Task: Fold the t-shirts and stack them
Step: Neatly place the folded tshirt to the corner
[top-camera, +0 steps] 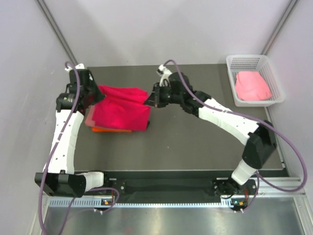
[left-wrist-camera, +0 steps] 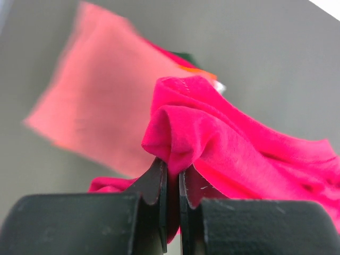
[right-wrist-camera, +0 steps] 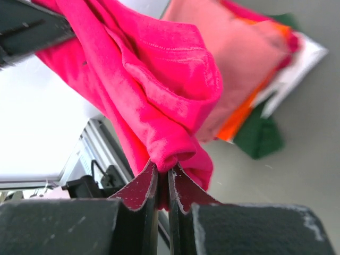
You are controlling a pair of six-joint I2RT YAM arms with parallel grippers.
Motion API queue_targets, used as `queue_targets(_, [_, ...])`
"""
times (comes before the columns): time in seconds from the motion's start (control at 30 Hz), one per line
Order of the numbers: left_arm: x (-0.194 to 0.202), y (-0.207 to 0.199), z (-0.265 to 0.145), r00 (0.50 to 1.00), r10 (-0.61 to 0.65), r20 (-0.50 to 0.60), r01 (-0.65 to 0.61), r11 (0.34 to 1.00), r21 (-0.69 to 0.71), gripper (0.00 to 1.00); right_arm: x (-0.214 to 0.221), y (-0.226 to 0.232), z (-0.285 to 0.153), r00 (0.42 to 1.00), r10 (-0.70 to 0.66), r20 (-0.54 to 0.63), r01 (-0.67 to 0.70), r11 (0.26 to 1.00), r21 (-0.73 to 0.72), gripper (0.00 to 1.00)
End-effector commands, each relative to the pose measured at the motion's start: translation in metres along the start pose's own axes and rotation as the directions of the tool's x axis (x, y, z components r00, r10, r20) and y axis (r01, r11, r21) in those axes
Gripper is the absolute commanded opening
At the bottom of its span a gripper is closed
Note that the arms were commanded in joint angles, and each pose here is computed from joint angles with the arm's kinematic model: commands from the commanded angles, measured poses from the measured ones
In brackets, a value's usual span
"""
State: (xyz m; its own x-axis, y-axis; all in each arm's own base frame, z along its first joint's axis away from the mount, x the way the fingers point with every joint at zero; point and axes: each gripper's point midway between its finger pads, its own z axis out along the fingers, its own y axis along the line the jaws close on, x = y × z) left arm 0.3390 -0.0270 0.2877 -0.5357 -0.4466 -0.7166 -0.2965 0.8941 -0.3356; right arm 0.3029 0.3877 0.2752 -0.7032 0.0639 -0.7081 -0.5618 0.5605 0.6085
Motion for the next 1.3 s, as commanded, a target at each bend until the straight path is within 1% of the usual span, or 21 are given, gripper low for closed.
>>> queue_targets(0.0, [-0.035, 0.062, -0.018, 0.996, 0.036, 0.077, -0.015, 0.966, -0.257, 0.00, -0.015, 0.035, 0.017, 0.999, 0.009, 0.044, -0.007, 0.999, -0.035, 0.00])
queue_targets(0.03, [-0.038, 0.076, -0.020, 0.997, 0.016, 0.075, 0.006, 0.957, -0.290, 0.00, -0.003, 0.038, 0.033, 1.000, 0.014, 0.016, -0.014, 0.999, -0.037, 0.00])
queue_targets(0.17, [-0.051, 0.095, -0.008, 0.996, -0.016, 0.090, 0.043, 0.952, -0.302, 0.00, -0.004, 0.050, 0.062, 1.000, 0.007, 0.012, -0.006, 0.999, -0.039, 0.00])
queue_targets(0.27, [-0.055, 0.097, 0.016, 0.998, -0.038, 0.059, 0.053, 0.960, -0.275, 0.00, -0.002, 0.044, 0.082, 1.000, 0.025, 0.000, -0.025, 0.999, -0.028, 0.00])
queue_targets(0.4, [-0.047, 0.098, 0.070, 0.997, -0.061, -0.053, 0.045, 0.964, -0.261, 0.00, 0.002, 0.020, 0.105, 0.999, 0.051, -0.004, -0.051, 0.998, 0.030, 0.00])
queue_targets(0.53, [-0.059, 0.101, 0.110, 0.995, -0.077, -0.058, 0.059, 0.960, -0.274, 0.00, -0.005, -0.005, 0.133, 0.996, 0.084, 0.002, -0.084, 0.995, 0.055, 0.00])
queue_targets(0.57, [-0.055, 0.093, 0.123, 0.991, -0.098, -0.086, 0.076, 0.971, -0.227, 0.09, -0.008, -0.011, 0.140, 0.996, 0.089, 0.010, -0.090, 0.994, 0.058, 0.01])
queue_targets(0.63, [-0.045, 0.094, 0.160, 0.983, -0.113, -0.142, 0.081, 0.974, -0.214, 0.40, -0.018, -0.033, 0.158, 0.993, 0.109, 0.041, -0.112, 0.990, 0.087, 0.21])
queue_targets(0.67, [-0.032, 0.100, 0.182, 0.973, -0.145, -0.182, 0.099, 0.966, -0.238, 0.53, -0.018, -0.042, 0.163, 0.993, 0.113, 0.036, -0.116, 0.988, 0.105, 0.38])
queue_targets(0.7, [-0.030, 0.097, 0.189, 0.966, -0.158, -0.203, 0.113, 0.969, -0.219, 0.69, -0.008, -0.069, 0.176, 0.992, 0.127, 0.017, -0.128, 0.977, 0.171, 0.82])
queue_targets(0.73, [-0.036, 0.088, 0.193, 0.964, -0.161, -0.209, 0.122, 0.974, -0.190, 0.94, -0.015, -0.077, 0.177, 0.992, 0.124, 0.035, -0.129, 0.969, 0.210, 0.99])
queue_targets(0.83, [-0.050, 0.077, 0.194, 0.977, -0.138, -0.163, 0.108, 0.978, -0.178, 0.99, -0.027, -0.074, 0.172, 0.995, 0.084, 0.046, -0.092, 0.975, 0.203, 1.00])
queue_targets(0.87, [-0.065, 0.072, 0.179, 0.986, -0.120, -0.113, 0.100, 0.980, -0.171, 0.99, -0.030, -0.073, 0.168, 0.996, 0.072, 0.056, -0.082, 0.975, 0.206, 1.00])
queue_targets(0.9, [-0.075, 0.084, 0.171, 0.993, -0.103, -0.057, 0.088, 0.969, -0.230, 0.99, -0.049, -0.059, 0.153, 0.994, 0.037, 0.100, -0.055, 0.982, 0.182, 1.00])
queue_targets(0.93, [-0.086, 0.084, 0.164, 0.996, -0.092, -0.007, 0.088, 0.968, -0.236, 0.99, -0.039, -0.067, 0.149, 0.996, 0.030, 0.087, -0.048, 0.977, 0.206, 1.00])
queue_targets(1.0, [-0.105, 0.078, 0.135, 0.995, -0.071, 0.066, 0.084, 0.971, -0.226, 0.99, -0.056, -0.052, 0.124, 0.992, -0.011, 0.124, -0.013, 0.981, 0.192, 0.99])
queue_targets(1.07, [-0.117, 0.064, 0.110, 0.992, -0.062, 0.111, 0.080, 0.982, -0.173, 0.99, -0.046, -0.056, 0.108, 0.994, -0.037, 0.106, 0.013, 0.977, 0.215, 0.99])
queue_targets(1.1, [-0.115, 0.057, 0.104, 0.992, -0.051, 0.113, 0.069, 0.985, -0.155, 0.99, -0.060, -0.042, 0.085, 0.987, -0.078, 0.139, 0.049, 0.977, 0.205, 0.99])
queue_targets(1.17, [-0.120, 0.042, 0.081, 0.988, -0.020, 0.151, 0.037, 0.993, -0.108, 0.99, -0.048, -0.055, 0.064, 0.987, -0.104, 0.125, 0.071, 0.967, 0.245, 0.99])
queue_targets(1.2, [-0.112, 0.033, 0.079, 0.990, -0.005, 0.140, 0.017, 0.996, -0.085, 0.98, -0.063, -0.043, 0.037, 0.975, -0.148, 0.165, 0.106, 0.966, 0.238, 0.99])
queue_targets(1.27, [-0.110, 0.011, 0.056, 0.985, -0.001, 0.172, 0.001, 1.000, -0.002, 0.97, -0.045, -0.060, 0.016, 0.975, -0.175, 0.140, 0.134, 0.955, 0.264, 0.99])
